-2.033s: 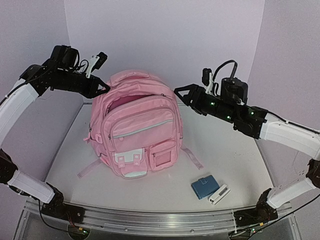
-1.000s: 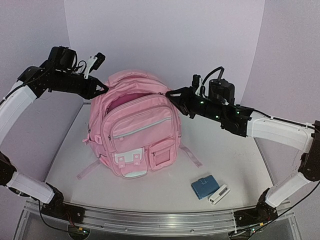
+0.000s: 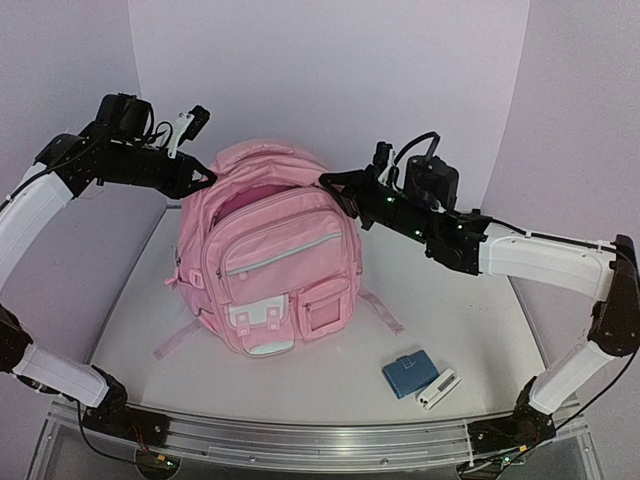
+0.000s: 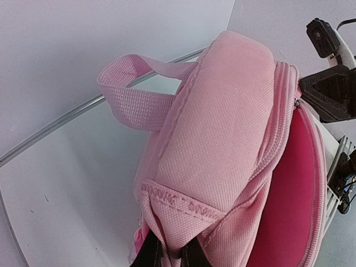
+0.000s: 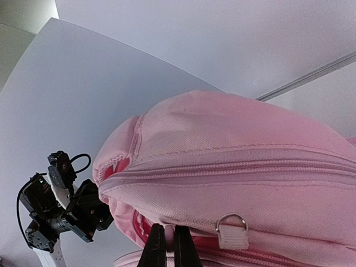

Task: Pack the student bag
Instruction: Zip the student bag at the center of the board.

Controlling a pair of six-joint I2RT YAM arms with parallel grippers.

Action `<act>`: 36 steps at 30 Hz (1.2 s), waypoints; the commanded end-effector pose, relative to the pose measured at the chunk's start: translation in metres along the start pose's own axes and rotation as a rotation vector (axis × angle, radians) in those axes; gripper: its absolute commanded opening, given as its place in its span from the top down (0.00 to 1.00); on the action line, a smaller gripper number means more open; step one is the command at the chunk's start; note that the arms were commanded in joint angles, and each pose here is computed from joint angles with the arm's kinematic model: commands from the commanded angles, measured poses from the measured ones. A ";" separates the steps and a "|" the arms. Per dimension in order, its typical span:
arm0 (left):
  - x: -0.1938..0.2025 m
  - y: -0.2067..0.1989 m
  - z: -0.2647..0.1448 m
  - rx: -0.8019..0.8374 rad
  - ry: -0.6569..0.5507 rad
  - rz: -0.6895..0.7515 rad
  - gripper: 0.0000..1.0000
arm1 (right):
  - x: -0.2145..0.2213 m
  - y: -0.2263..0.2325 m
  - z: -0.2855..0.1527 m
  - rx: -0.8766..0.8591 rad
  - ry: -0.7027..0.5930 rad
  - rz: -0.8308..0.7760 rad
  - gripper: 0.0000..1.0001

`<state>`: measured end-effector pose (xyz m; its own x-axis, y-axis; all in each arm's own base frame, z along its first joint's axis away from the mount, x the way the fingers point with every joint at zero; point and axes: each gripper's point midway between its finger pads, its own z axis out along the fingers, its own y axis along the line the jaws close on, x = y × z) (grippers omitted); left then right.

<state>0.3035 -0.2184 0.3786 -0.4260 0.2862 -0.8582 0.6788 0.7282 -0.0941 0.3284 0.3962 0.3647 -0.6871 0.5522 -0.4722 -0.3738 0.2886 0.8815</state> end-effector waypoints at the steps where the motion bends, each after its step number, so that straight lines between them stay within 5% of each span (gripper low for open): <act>1: -0.011 -0.003 -0.010 0.002 -0.050 -0.023 0.94 | -0.010 0.056 -0.003 -0.090 -0.097 -0.094 1.00; 15: -0.018 -0.021 -0.013 0.107 -0.069 -0.021 0.94 | 0.055 0.119 0.023 -0.047 -0.133 -0.408 1.00; 36: -0.032 -0.019 -0.009 0.108 -0.091 -0.060 0.94 | 0.186 0.159 0.060 -0.178 0.060 -0.747 1.00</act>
<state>0.2991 -0.2235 0.3787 -0.4685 0.2552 -0.8458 0.6849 0.7096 -0.1653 0.2325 0.5567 0.3853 -0.2936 0.2225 -0.9297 -0.7049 0.6065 0.3678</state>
